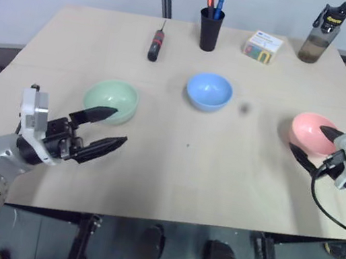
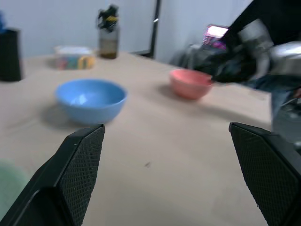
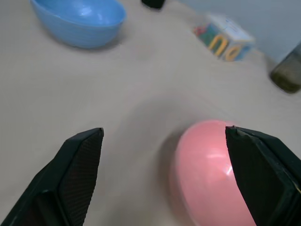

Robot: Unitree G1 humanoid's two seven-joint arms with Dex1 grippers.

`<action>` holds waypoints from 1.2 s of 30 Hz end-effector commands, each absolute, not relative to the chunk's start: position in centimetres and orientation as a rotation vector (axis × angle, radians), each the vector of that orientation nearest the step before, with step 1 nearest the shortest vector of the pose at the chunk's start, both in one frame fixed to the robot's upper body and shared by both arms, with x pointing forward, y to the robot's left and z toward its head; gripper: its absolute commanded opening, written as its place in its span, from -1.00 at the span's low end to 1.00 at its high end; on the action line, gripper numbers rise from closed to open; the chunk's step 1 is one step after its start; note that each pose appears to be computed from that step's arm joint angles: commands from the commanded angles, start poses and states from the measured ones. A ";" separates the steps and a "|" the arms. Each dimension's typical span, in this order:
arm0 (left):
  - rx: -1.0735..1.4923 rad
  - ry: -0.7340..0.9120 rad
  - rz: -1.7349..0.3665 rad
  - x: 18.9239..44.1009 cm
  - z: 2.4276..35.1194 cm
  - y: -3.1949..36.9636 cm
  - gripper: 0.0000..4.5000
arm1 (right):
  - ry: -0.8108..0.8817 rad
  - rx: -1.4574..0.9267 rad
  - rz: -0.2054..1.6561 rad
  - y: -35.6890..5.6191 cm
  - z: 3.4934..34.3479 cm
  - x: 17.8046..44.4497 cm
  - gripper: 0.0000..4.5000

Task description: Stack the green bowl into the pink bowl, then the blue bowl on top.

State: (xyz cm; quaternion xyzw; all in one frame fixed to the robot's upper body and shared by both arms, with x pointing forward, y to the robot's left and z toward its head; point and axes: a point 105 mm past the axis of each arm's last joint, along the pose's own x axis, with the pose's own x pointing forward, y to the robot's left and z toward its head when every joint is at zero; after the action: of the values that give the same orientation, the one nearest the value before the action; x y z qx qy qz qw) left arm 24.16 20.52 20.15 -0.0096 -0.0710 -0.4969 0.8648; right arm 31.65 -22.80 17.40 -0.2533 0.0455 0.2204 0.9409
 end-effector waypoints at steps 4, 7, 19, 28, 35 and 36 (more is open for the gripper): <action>-0.002 -0.190 -1.117 23.3 21.5 18.3 1.00 | 0.231 -0.563 0.348 -24.3 15.3 34.8 0.93; 0.001 -0.186 -1.119 22.9 21.3 18.3 1.00 | 0.272 -0.574 0.312 -25.3 14.6 35.9 0.59; -0.016 -0.187 -1.063 22.8 21.0 18.4 1.00 | 0.193 -0.575 0.482 -22.1 15.2 36.0 -0.95; 0.021 -0.167 -0.852 25.3 20.2 19.2 1.00 | 0.092 -0.420 1.031 -8.6 14.8 30.4 -0.95; 0.096 -0.145 -0.677 26.7 20.1 20.2 1.00 | 0.111 -0.505 1.069 -4.8 13.0 31.7 -0.46; 0.116 -0.135 -0.651 26.9 20.0 20.4 1.00 | 0.109 -0.512 1.065 -4.8 13.0 31.9 -0.22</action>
State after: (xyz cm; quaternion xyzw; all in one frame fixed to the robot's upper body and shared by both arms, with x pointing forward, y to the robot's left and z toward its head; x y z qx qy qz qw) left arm 26.84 20.37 19.35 0.0259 -0.0591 -0.3389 0.9386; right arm 31.38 -4.82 12.22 -0.2240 0.0702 0.5107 0.8271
